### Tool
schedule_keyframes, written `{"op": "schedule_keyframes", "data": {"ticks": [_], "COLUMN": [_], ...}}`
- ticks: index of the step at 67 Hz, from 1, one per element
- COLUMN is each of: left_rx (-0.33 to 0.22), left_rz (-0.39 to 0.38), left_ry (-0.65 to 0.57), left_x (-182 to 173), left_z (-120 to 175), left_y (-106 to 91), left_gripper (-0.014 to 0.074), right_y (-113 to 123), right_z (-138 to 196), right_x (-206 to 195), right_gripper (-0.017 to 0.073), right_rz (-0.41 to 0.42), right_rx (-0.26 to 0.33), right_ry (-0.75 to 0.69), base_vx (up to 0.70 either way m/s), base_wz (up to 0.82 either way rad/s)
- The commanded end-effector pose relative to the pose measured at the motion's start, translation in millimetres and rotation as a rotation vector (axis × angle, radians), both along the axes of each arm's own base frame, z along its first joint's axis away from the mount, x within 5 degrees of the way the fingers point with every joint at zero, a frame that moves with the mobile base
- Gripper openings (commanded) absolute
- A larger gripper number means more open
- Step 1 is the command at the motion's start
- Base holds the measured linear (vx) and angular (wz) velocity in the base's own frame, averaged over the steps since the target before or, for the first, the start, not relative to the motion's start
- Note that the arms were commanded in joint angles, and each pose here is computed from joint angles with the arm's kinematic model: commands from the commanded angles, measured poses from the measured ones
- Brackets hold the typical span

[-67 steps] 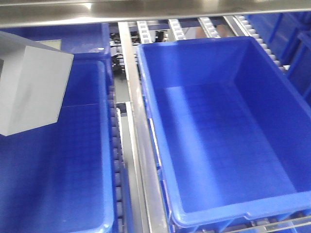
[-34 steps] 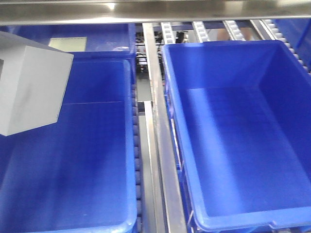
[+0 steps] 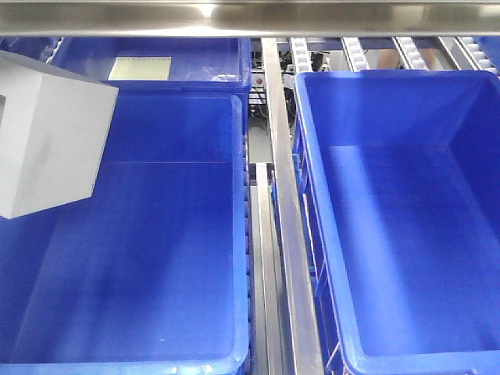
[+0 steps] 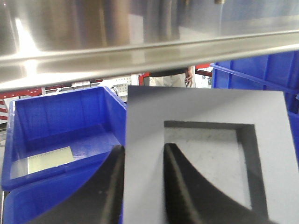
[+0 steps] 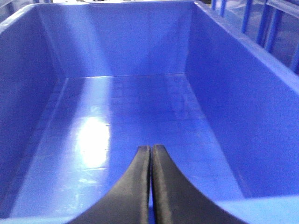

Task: Sort gray base to blue bin
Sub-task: 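Turn the base to face the shelf of empty blue bins, then swing the left arm over the farther blue bin with the block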

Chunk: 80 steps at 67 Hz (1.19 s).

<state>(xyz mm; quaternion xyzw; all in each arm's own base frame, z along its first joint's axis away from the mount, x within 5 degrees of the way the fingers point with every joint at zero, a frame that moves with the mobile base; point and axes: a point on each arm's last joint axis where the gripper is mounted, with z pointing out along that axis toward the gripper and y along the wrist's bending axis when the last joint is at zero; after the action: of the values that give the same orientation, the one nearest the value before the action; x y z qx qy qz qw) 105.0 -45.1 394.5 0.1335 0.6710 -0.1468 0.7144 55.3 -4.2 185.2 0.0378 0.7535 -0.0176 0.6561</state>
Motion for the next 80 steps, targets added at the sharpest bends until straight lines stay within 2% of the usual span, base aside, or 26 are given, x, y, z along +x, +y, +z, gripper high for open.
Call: {"op": "schedule_keyframes", "data": {"ticks": [1,80], "left_rx": [-0.074,-0.081], "left_rz": [-0.028,-0.032], "left_ry": [-0.118,-0.135], "left_x": [-4.0,-4.5], "left_z": [20.2,21.9], "left_y": [-0.8,-1.0], "left_gripper": [-0.0006,-0.0006], "right_y": [-0.3,-0.3], "right_z": [5.6,5.6], "right_x": [0.9,0.9], "right_gripper": [-0.0005,-0.0005], "right_rz": [-0.001,-0.001], "right_rx": [-0.023,-0.023], "right_ry": [-0.062,-0.062], "base_vx": [0.0,0.0], "base_wz": [0.06,0.0]}}
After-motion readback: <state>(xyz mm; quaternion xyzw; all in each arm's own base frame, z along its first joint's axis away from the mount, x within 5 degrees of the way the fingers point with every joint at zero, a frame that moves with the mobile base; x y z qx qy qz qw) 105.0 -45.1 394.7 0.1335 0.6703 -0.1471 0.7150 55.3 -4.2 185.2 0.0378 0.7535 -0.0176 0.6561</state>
